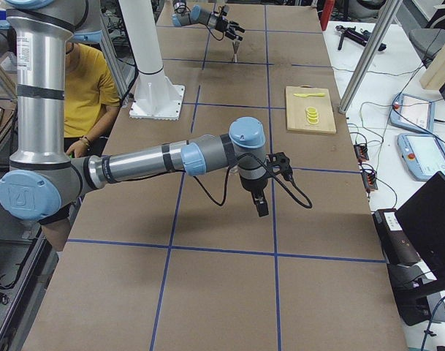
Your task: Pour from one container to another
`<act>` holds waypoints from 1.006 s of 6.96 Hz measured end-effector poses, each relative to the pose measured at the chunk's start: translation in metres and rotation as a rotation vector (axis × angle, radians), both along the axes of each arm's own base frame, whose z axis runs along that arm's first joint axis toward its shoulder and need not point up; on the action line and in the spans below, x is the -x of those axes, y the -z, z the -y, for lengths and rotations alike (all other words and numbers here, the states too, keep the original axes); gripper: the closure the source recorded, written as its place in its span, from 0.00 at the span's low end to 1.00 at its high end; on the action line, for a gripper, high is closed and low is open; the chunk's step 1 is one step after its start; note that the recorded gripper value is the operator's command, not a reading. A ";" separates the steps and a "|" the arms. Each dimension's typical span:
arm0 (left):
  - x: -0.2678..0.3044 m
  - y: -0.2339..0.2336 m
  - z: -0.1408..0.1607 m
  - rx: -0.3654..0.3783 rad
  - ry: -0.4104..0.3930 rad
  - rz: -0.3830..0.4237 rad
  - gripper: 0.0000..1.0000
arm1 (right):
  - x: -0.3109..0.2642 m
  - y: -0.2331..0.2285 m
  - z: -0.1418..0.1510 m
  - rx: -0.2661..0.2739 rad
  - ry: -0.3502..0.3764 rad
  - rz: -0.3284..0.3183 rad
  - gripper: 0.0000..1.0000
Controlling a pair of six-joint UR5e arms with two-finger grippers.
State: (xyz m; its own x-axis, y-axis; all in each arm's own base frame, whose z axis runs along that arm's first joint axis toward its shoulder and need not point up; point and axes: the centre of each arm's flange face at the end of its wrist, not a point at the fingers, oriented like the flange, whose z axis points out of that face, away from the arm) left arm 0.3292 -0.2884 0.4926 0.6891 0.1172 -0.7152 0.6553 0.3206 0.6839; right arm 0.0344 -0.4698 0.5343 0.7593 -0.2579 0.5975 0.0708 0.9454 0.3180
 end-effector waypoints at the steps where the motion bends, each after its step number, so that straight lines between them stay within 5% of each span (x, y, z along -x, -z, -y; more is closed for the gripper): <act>1: -0.006 -0.003 -0.006 -0.003 0.006 -0.009 0.00 | 0.000 0.000 0.000 0.000 0.000 0.000 0.00; 7: -0.046 -0.028 -0.028 -0.001 -0.032 0.021 0.00 | 0.000 -0.002 -0.002 0.004 0.000 0.000 0.00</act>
